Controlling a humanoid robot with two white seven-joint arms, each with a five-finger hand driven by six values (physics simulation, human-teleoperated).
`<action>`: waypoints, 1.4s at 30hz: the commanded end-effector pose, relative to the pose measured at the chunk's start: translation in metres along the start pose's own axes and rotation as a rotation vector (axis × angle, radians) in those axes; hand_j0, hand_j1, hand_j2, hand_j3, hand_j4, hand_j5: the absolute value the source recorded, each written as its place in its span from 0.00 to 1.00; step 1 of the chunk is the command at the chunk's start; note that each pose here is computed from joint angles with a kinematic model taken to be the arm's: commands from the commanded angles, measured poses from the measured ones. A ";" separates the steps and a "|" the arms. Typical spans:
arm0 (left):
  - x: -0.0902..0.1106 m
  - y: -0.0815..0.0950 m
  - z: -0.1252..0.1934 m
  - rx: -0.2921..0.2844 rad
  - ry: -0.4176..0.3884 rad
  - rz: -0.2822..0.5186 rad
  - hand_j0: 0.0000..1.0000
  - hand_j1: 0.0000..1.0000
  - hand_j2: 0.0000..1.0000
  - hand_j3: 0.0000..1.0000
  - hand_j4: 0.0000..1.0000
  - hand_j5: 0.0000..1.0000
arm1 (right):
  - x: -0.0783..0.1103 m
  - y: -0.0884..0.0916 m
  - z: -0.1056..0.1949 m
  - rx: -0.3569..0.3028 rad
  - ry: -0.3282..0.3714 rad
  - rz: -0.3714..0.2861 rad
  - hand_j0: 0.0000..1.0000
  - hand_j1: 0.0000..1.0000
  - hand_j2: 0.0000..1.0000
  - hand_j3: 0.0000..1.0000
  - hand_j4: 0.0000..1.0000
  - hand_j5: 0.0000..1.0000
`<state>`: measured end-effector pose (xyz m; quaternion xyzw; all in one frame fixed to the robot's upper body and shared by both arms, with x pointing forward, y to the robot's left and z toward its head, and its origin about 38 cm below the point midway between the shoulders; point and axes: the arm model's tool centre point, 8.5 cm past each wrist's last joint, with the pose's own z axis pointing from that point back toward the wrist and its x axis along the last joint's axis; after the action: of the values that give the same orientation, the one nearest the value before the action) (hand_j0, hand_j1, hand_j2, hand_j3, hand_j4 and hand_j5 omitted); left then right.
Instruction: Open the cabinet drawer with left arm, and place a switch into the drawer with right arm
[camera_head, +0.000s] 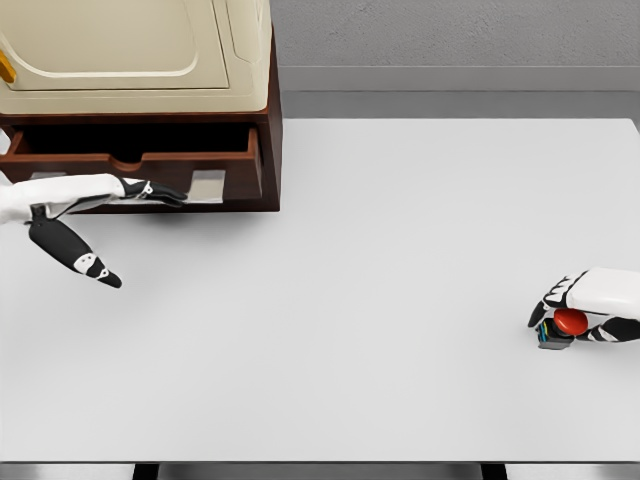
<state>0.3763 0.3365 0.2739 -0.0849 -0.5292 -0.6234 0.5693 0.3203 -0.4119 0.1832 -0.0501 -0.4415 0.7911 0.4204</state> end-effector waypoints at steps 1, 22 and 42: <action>-0.005 -0.002 0.004 -0.015 0.041 -0.032 1.00 1.00 1.00 1.00 1.00 1.00 | 0.000 -0.001 0.002 0.000 0.002 -0.002 0.67 0.67 0.67 0.67 0.67 0.67; -0.010 -0.005 0.019 -0.002 0.034 0.057 1.00 1.00 1.00 1.00 1.00 1.00 | 0.001 -0.002 0.004 0.009 0.005 0.005 0.77 0.77 0.77 0.77 0.77 0.77; -0.014 -0.006 0.031 0.011 0.047 0.102 1.00 1.00 1.00 1.00 1.00 1.00 | 0.010 -0.012 0.011 0.032 -0.001 0.057 0.84 0.84 0.84 0.84 0.84 0.84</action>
<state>0.3576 0.3565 0.2726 -0.1317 -0.5256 -0.5801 0.6082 0.3167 -0.4111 0.2008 -0.0571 -0.4255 0.8096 0.4003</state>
